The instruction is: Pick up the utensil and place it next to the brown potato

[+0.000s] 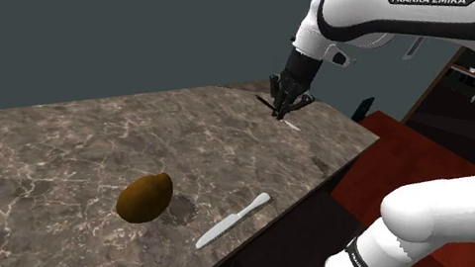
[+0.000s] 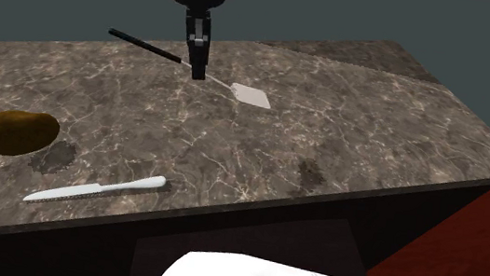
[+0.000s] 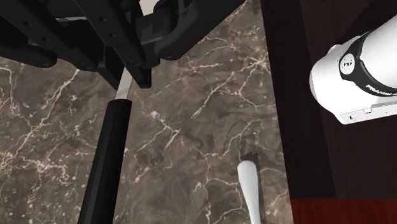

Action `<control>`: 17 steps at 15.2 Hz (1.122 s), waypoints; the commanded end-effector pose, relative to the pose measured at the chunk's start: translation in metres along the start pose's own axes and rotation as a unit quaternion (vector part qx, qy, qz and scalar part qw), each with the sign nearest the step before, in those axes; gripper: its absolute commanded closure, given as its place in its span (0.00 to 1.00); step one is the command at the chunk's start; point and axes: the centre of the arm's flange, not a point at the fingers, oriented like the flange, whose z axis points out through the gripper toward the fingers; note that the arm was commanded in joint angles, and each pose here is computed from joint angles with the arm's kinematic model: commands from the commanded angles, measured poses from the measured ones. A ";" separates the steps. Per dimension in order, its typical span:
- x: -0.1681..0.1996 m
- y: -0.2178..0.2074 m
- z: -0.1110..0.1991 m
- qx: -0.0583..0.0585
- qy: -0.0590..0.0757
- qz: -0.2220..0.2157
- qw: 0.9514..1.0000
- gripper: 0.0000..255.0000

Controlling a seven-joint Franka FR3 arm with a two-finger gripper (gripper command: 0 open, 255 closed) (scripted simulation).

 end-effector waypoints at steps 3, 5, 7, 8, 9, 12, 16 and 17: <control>-0.049 -0.023 0.004 0.000 0.000 0.000 1.000 1.00; -0.072 -0.035 0.006 0.000 0.000 0.000 1.000 1.00; -0.096 -0.046 0.007 0.000 0.000 0.000 1.000 1.00; -0.108 -0.052 0.008 0.000 0.000 0.000 1.000 1.00; -0.120 -0.058 0.009 0.000 0.000 0.000 1.000 1.00; -0.155 -0.076 0.011 0.000 0.000 0.000 1.000 1.00; -0.202 -0.099 0.014 0.000 0.000 0.000 1.000 1.00; -0.214 -0.105 0.015 0.000 0.000 0.000 1.000 1.00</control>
